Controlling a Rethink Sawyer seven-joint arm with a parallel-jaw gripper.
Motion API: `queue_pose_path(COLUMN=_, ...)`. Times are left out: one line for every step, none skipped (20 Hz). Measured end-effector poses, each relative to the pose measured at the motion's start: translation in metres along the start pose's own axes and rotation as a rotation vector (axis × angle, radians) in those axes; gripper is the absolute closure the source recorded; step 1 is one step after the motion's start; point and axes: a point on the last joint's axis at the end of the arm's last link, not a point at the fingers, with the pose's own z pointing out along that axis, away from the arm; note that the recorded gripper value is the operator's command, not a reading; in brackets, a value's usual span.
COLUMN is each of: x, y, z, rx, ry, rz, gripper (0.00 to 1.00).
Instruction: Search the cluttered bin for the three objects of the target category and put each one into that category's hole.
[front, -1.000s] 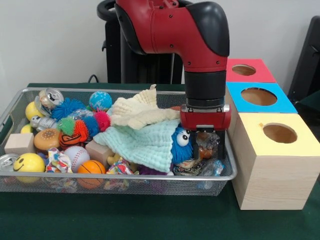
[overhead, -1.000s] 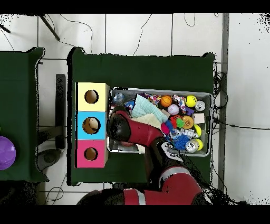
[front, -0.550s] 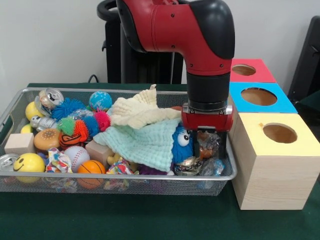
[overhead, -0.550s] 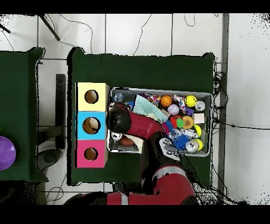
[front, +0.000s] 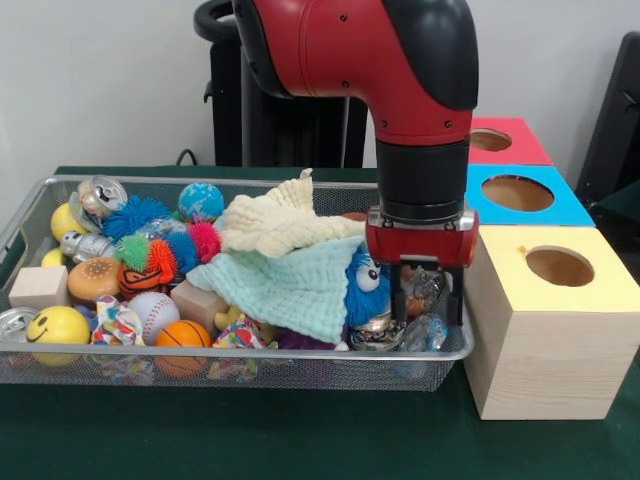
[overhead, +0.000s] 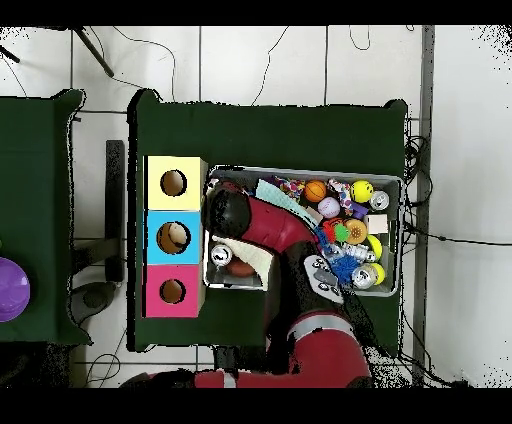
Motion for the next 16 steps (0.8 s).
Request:
queue_pose_path(x=-0.004, y=0.001, z=-0.004, rx=-0.002, ry=-0.008, rz=0.005, gripper=0.00)
queue_pose_path(x=-0.006, y=0.001, z=-0.006, rx=-0.003, ry=-0.013, rz=0.006, gripper=0.00)
queue_pose_path(x=-0.010, y=0.000, z=-0.010, rx=-0.003, ry=-0.025, rz=0.007, gripper=0.00)
queue_pose_path(x=-0.012, y=-0.001, z=-0.013, rx=-0.002, ry=-0.035, rz=0.010, gripper=0.00)
queue_pose_path(x=-0.015, y=-0.003, z=-0.016, rx=-0.002, ry=-0.044, rz=0.012, gripper=0.00)
queue_pose_path(x=-0.017, y=-0.006, z=-0.020, rx=0.000, ry=-0.059, rz=0.017, gripper=0.00)
queue_pose_path(x=-0.019, y=-0.009, z=-0.023, rx=0.003, ry=-0.073, rz=0.021, gripper=0.00)
queue_pose_path(x=-0.019, y=-0.012, z=-0.025, rx=0.007, ry=-0.084, rz=0.023, gripper=0.00)
queue_pose_path(x=-0.020, y=-0.014, z=-0.027, rx=0.011, ry=-0.095, rz=0.025, gripper=0.00)
queue_pose_path(x=-0.019, y=-0.016, z=-0.027, rx=0.016, ry=-0.105, rz=0.025, gripper=0.00)
queue_pose_path(x=-0.019, y=-0.018, z=-0.028, rx=0.021, ry=-0.114, rz=0.026, gripper=0.00)
queue_pose_path(x=-0.018, y=-0.021, z=-0.029, rx=0.029, ry=-0.130, rz=0.025, gripper=0.00)
queue_pose_path(x=-0.017, y=-0.023, z=-0.029, rx=0.039, ry=-0.146, rz=0.024, gripper=0.00)
queue_pose_path(x=-0.017, y=-0.025, z=-0.029, rx=0.044, ry=-0.155, rz=0.023, gripper=0.00)
queue_pose_path(x=-0.016, y=-0.026, z=-0.029, rx=0.048, ry=-0.161, rz=0.023, gripper=0.00)
queue_pose_path(x=-0.015, y=-0.028, z=-0.028, rx=0.055, ry=-0.171, rz=0.022, gripper=0.00)
